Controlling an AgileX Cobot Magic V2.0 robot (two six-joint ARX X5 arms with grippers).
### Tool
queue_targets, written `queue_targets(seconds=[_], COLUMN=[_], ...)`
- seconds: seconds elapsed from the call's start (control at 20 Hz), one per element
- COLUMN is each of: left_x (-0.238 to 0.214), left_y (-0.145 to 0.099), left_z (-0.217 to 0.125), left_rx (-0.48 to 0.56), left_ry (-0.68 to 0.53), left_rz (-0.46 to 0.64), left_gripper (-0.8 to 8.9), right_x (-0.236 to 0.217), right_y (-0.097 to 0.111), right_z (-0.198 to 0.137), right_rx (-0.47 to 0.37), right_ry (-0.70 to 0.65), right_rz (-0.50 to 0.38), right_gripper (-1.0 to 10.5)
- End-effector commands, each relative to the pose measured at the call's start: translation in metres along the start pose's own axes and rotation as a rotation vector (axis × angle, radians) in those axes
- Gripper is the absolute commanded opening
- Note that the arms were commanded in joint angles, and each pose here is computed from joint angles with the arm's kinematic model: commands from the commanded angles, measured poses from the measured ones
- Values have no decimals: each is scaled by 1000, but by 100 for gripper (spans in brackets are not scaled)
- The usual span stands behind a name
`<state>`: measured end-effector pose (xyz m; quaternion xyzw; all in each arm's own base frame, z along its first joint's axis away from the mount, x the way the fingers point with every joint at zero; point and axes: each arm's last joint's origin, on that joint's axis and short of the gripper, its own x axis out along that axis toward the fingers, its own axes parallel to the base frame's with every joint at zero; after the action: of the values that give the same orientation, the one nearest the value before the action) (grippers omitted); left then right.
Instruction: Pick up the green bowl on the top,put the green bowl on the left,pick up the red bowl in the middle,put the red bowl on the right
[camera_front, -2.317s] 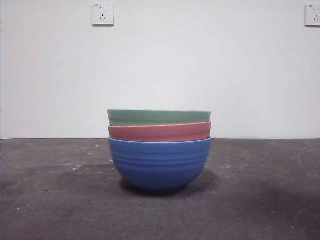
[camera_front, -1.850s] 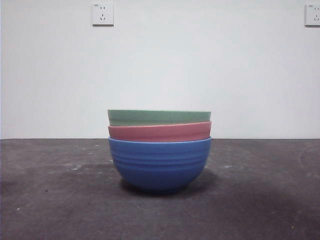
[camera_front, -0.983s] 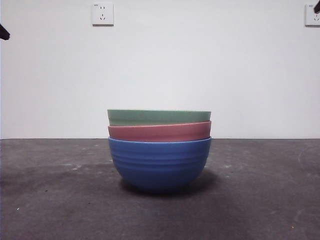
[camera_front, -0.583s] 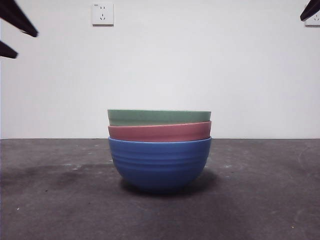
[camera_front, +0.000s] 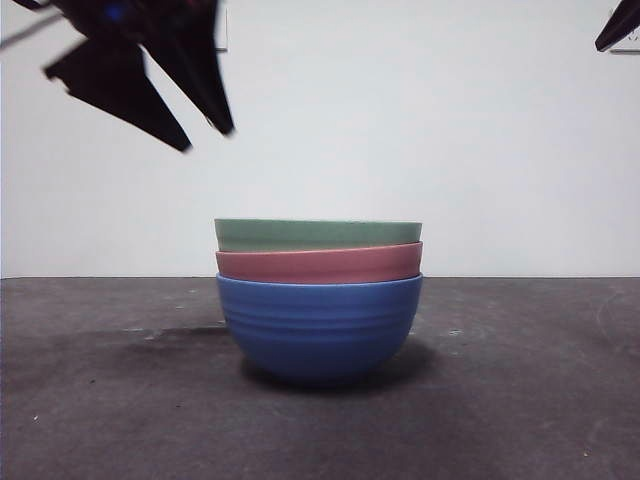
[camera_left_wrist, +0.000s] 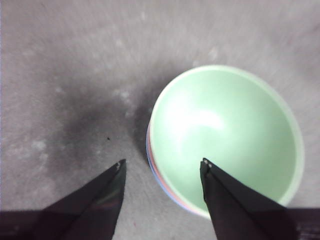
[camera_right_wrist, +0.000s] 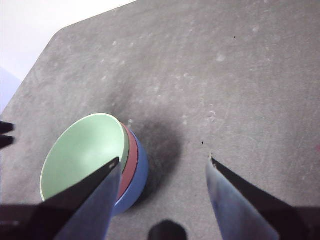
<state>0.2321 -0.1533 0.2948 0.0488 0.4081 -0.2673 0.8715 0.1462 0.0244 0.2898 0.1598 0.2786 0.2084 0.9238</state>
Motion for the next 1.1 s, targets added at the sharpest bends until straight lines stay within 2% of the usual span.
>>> queue_targets(seconds=[0.05, 0.3, 0.55, 0.75, 1.1], left_x=[24, 56, 58, 58, 58], left_y=[-6, -9, -9, -9, -9], left_z=[-1, -8, -8, -8, -8], left_rx=[38, 51, 56, 56, 55], left_ry=[68, 159, 156, 156, 150], left_rz=[24, 41, 58, 57, 56], left_gripper=[251, 250, 238, -17, -9], right_x=[-1, -1, -1, -1, -1], right_y=[1, 1, 1, 1, 1], right_z=[1, 1, 1, 1, 1], right_rx=[-13, -13, -13, -12, -12], right_ry=[-4, -4, -5, -5, -5], right_rz=[4, 4, 1, 1, 1], right_gripper=[284, 284, 284, 284, 284])
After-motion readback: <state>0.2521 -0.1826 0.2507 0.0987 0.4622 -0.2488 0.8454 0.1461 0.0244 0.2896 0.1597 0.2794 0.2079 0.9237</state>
